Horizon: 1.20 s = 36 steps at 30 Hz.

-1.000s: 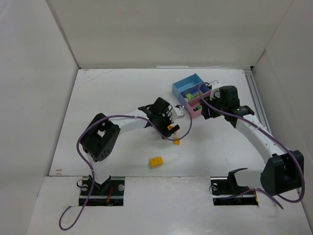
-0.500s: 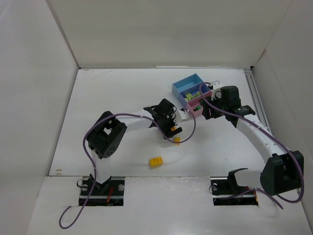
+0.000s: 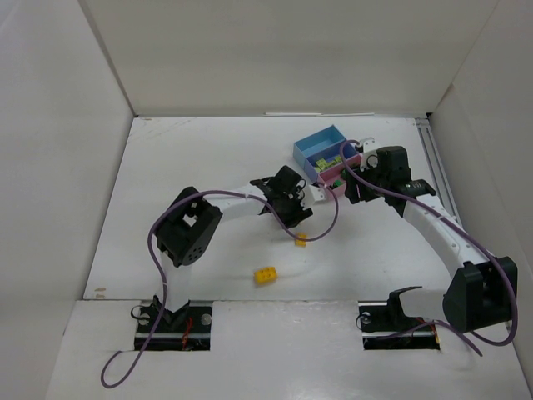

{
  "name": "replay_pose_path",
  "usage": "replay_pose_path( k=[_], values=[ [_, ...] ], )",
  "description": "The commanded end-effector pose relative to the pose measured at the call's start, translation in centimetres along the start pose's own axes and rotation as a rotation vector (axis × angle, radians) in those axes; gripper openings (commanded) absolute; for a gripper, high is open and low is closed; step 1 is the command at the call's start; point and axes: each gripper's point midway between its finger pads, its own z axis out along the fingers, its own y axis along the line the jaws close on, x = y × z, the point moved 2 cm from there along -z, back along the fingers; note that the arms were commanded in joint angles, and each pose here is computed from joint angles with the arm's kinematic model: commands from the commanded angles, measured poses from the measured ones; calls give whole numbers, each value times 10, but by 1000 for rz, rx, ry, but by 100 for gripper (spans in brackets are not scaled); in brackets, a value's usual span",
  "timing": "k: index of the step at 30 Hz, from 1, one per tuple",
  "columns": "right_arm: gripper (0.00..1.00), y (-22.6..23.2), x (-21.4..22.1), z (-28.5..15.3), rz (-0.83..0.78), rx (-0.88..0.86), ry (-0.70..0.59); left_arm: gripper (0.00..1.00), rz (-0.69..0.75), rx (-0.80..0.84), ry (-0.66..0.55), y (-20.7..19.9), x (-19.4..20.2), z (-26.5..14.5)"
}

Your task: Sort the legos into containers by color

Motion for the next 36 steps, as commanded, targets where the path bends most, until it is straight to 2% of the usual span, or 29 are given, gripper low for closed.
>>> replay_pose_path(
  k=[1, 5, 8, 13, 19, 20, 22, 23, 24, 26, 29, 33, 36],
  values=[
    [65, 0, -11, -7, -14, -5, -47, 45, -31, 4, 52, 4, 14, 0],
    [65, -3, -11, -7, -8, 2, -48, 41, -53, -22, 30, 10, 9, -7],
    [65, -4, -9, -5, -6, 1, -39, 32, -92, -62, 10, 21, 6, -11],
    [65, -11, -17, -10, 8, 7, -69, 27, -135, -203, -160, 66, -39, -48],
    [65, -23, -22, -17, 35, 18, -101, 28, -275, -356, -326, 123, -83, -89],
    [65, -23, -23, -19, 33, 19, -110, 28, -287, -386, -389, 138, -99, -98],
    [65, -25, -27, -22, 45, 21, -130, 27, -281, -398, -426, 149, -111, -103],
    [65, -27, -25, -21, 51, 19, -131, 30, -305, -404, -470, 157, -125, -105],
    [65, -30, -26, -24, 55, 28, -141, 28, -295, -416, -504, 166, -140, -107],
    [65, -33, -26, -25, 61, 35, -141, 28, -313, -434, -517, 174, -144, -101],
    [65, -37, -27, -28, 65, 45, -151, 32, -314, -464, -603, 193, -170, -113],
    [65, -43, -29, -29, 74, 61, -162, 32, -313, -437, -669, 205, -191, -99],
    [65, -47, -27, -27, 83, 68, -154, 36, -290, -424, -737, 212, -210, -100]
  ],
)
